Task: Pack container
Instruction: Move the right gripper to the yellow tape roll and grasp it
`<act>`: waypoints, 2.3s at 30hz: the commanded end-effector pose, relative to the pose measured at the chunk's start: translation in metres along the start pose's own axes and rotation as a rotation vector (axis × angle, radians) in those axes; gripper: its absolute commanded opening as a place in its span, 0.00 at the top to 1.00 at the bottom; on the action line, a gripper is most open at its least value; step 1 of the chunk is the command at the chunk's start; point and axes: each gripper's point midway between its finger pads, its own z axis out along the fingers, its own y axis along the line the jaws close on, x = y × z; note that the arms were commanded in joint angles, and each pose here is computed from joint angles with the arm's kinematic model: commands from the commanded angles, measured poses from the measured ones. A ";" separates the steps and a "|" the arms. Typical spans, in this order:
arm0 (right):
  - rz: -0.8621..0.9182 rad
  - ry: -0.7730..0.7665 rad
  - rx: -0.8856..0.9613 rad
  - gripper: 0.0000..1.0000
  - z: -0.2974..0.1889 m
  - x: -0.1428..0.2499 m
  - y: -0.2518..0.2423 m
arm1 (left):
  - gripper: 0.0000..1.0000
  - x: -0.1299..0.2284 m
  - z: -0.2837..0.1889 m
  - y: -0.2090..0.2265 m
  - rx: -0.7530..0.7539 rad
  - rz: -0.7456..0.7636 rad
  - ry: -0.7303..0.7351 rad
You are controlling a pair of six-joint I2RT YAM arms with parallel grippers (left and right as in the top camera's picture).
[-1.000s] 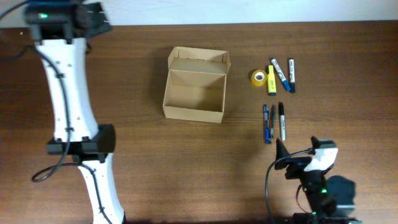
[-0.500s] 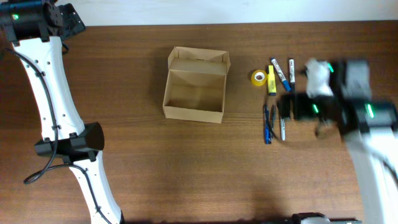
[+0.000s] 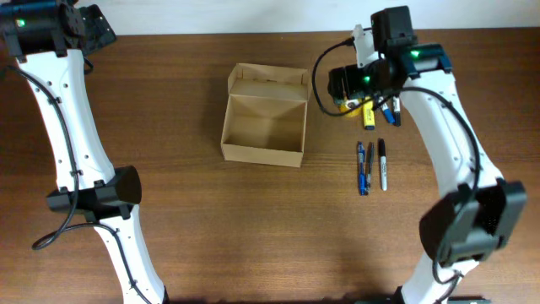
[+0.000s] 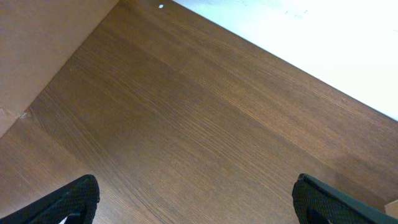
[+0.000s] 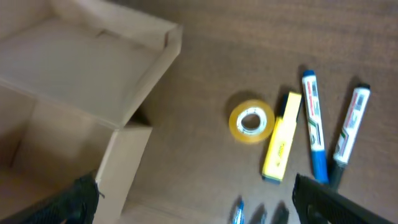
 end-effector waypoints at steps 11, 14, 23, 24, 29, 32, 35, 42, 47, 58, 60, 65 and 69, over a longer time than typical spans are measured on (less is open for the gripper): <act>0.116 0.069 0.034 0.29 0.101 0.009 -0.035 | 0.00 0.003 0.010 -0.001 -0.007 0.013 0.018; 0.130 0.091 0.054 0.34 0.110 0.015 -0.039 | 0.00 0.003 0.010 -0.001 -0.007 0.013 0.018; 0.221 0.190 0.090 0.46 0.111 0.041 -0.042 | 0.00 0.003 0.010 -0.001 -0.007 0.013 0.018; 0.225 0.215 0.091 0.47 0.109 0.047 -0.042 | 0.00 0.003 0.010 -0.001 -0.007 0.013 0.018; 0.221 0.295 0.118 0.41 0.101 0.064 -0.043 | 0.00 0.003 0.010 -0.001 -0.007 0.013 0.018; 0.193 0.273 0.114 0.41 0.098 0.055 -0.043 | 0.00 0.003 0.010 -0.001 -0.007 0.013 0.018; 0.180 0.216 0.111 0.41 0.091 0.035 -0.043 | 0.00 0.003 0.010 -0.001 -0.007 0.013 0.018; 0.152 0.146 0.104 0.41 0.088 0.004 -0.038 | 0.00 0.003 0.010 -0.001 -0.007 0.013 0.018; 0.152 0.185 0.103 0.41 0.106 0.012 -0.038 | 0.00 0.003 0.010 -0.001 -0.007 0.013 0.018; 0.094 0.228 0.076 0.37 0.133 0.024 -0.027 | 0.00 0.003 0.010 -0.001 -0.007 0.013 0.018; 0.094 0.225 0.076 0.36 0.136 0.024 -0.027 | 0.00 0.003 0.010 -0.001 -0.007 0.013 0.018; 0.098 0.245 0.076 0.37 0.147 0.031 -0.029 | 0.00 0.003 0.010 -0.001 -0.007 0.013 0.018; 0.100 0.275 0.077 0.37 0.158 0.040 -0.030 | 0.00 0.003 0.010 -0.001 -0.007 0.013 0.018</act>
